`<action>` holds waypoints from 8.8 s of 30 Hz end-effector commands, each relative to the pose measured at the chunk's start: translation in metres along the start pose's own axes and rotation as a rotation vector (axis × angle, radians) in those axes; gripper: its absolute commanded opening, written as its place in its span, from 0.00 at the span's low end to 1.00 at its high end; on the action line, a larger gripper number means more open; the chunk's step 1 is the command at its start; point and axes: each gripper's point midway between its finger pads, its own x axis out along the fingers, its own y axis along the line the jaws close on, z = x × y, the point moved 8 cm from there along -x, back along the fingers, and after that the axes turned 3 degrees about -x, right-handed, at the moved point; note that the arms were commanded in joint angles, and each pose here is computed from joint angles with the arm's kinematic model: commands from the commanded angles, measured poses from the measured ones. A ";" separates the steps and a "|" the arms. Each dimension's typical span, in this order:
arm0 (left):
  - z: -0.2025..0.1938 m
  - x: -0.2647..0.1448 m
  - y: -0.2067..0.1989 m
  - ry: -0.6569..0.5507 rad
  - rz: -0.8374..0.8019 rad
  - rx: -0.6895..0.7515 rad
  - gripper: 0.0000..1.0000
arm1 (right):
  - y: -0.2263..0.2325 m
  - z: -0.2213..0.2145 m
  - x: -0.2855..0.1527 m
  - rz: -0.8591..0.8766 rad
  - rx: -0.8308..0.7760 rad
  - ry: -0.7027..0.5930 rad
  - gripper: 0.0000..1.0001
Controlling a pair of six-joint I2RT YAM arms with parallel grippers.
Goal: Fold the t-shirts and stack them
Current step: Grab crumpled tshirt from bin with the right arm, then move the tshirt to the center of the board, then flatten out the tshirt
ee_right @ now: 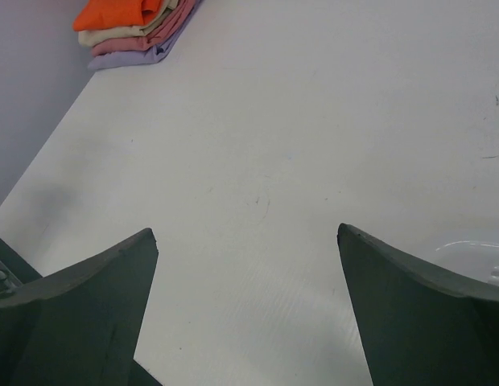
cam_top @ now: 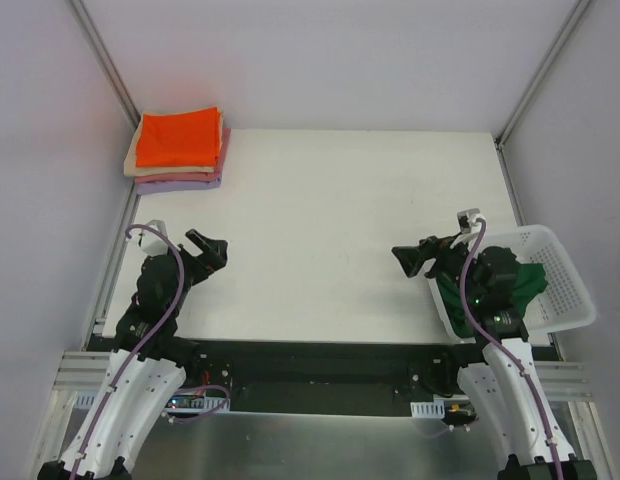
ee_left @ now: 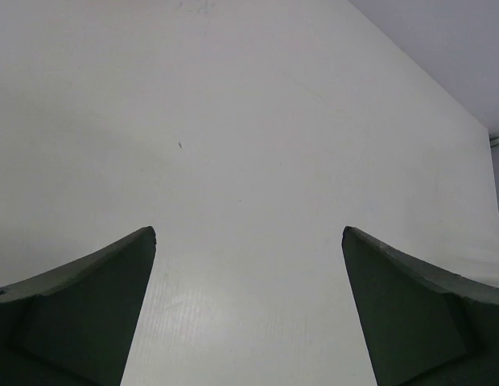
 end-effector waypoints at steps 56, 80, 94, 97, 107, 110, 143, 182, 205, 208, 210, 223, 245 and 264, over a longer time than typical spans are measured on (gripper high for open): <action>-0.014 0.009 0.006 0.048 -0.014 0.042 0.99 | -0.126 -0.009 -0.080 -1.302 0.550 0.149 0.01; -0.014 0.006 0.005 0.038 -0.040 0.017 0.99 | 0.160 0.169 0.080 0.267 -0.302 0.299 0.01; -0.019 0.019 0.012 0.077 0.083 -0.012 0.99 | 0.060 0.044 0.115 -0.327 -0.439 0.579 0.96; -0.023 0.028 0.014 0.113 0.141 -0.020 0.99 | 0.058 0.028 0.110 -0.287 -0.406 0.561 0.96; -0.038 0.083 0.002 0.325 0.251 -0.066 0.99 | 0.045 -0.027 0.081 -0.311 -0.191 0.508 0.96; -0.043 0.104 0.003 0.360 0.314 -0.068 0.93 | 0.045 -0.036 0.071 -0.253 -0.175 0.480 0.96; -0.033 0.099 0.027 0.279 0.437 0.001 0.00 | 0.055 -0.098 0.079 -0.173 -0.042 0.611 0.99; -0.020 0.075 0.028 0.207 0.456 -0.016 0.00 | 0.135 -0.153 0.115 -0.483 -0.366 0.655 0.00; 0.173 -0.084 -0.077 -0.529 0.121 -0.155 0.00 | 0.100 0.152 -0.043 -0.310 -0.204 -0.137 0.00; 0.190 -0.117 -0.080 -0.623 0.087 -0.161 0.00 | 0.103 0.177 -0.074 -0.259 -0.184 -0.213 0.00; 0.195 -0.137 -0.079 -0.668 0.067 -0.176 0.00 | 0.104 0.188 -0.091 -0.217 -0.176 -0.252 0.00; 0.229 -0.109 -0.108 -0.663 0.134 -0.082 0.00 | 0.098 0.211 -0.064 -0.433 -0.322 -0.231 0.00; 0.243 0.033 -0.109 -0.347 0.290 0.171 0.00 | 0.006 0.190 0.063 -0.320 -0.186 -0.024 0.00; 0.060 0.071 0.020 0.290 0.710 -0.048 0.99 | -0.032 0.073 0.100 -0.337 -0.154 0.508 0.96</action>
